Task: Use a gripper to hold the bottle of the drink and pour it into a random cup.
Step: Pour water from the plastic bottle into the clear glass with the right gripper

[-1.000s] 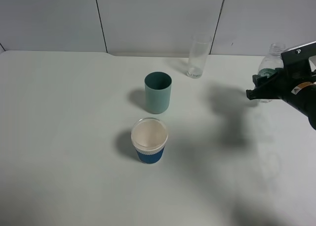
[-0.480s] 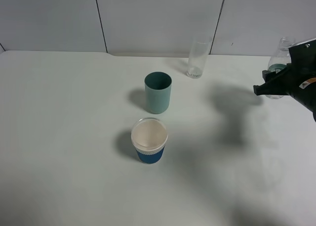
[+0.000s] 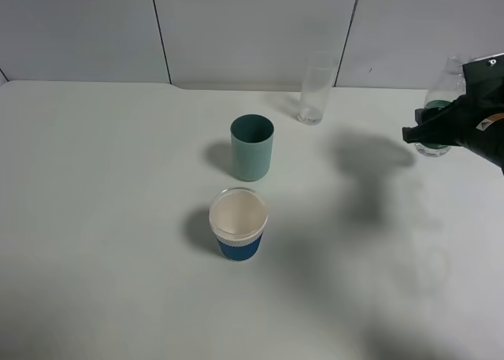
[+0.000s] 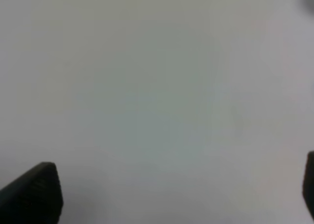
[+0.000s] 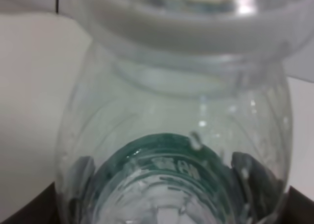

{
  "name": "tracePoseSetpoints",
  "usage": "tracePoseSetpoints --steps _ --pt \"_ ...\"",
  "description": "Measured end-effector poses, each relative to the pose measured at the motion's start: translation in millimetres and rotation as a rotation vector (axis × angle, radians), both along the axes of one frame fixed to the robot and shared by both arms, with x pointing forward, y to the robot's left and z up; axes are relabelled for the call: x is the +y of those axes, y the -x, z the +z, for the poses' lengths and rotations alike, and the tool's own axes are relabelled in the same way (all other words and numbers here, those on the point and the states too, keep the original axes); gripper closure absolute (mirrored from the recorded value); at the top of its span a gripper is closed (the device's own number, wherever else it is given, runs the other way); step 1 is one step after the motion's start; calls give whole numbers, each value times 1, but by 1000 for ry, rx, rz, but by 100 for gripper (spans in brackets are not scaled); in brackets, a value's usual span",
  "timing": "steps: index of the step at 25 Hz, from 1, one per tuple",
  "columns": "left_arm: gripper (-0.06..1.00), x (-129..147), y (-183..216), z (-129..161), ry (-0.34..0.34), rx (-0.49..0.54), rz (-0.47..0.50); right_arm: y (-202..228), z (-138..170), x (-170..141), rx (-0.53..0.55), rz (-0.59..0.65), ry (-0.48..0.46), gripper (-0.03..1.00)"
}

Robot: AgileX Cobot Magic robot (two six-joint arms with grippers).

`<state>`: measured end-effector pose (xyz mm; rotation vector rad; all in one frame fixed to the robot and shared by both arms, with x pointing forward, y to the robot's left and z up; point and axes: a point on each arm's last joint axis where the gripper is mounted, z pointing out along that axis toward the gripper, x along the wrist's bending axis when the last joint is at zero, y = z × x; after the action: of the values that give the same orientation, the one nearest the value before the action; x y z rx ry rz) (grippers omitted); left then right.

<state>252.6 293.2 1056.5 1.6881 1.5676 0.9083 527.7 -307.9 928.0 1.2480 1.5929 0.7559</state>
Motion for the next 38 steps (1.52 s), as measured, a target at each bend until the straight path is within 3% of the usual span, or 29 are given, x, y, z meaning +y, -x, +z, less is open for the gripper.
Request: tracePoseSetpoints --steps 4,11,26,29,34,38 --pt "-5 0 0 0 0 0 0 -9 13 0 -20 3 -8 41" --pt "-5 0 0 0 0 0 0 -25 26 0 34 25 59 41" --pt "-5 0 0 0 0 0 0 -43 44 -3 26 50 192 41" --pt "-5 0 0 0 0 0 0 -42 43 0 38 70 170 41" --pt "-5 0 0 0 0 0 0 -42 42 5 31 74 31 41" --pt "-5 0 0 0 0 0 0 -42 41 10 33 111 -22 41"
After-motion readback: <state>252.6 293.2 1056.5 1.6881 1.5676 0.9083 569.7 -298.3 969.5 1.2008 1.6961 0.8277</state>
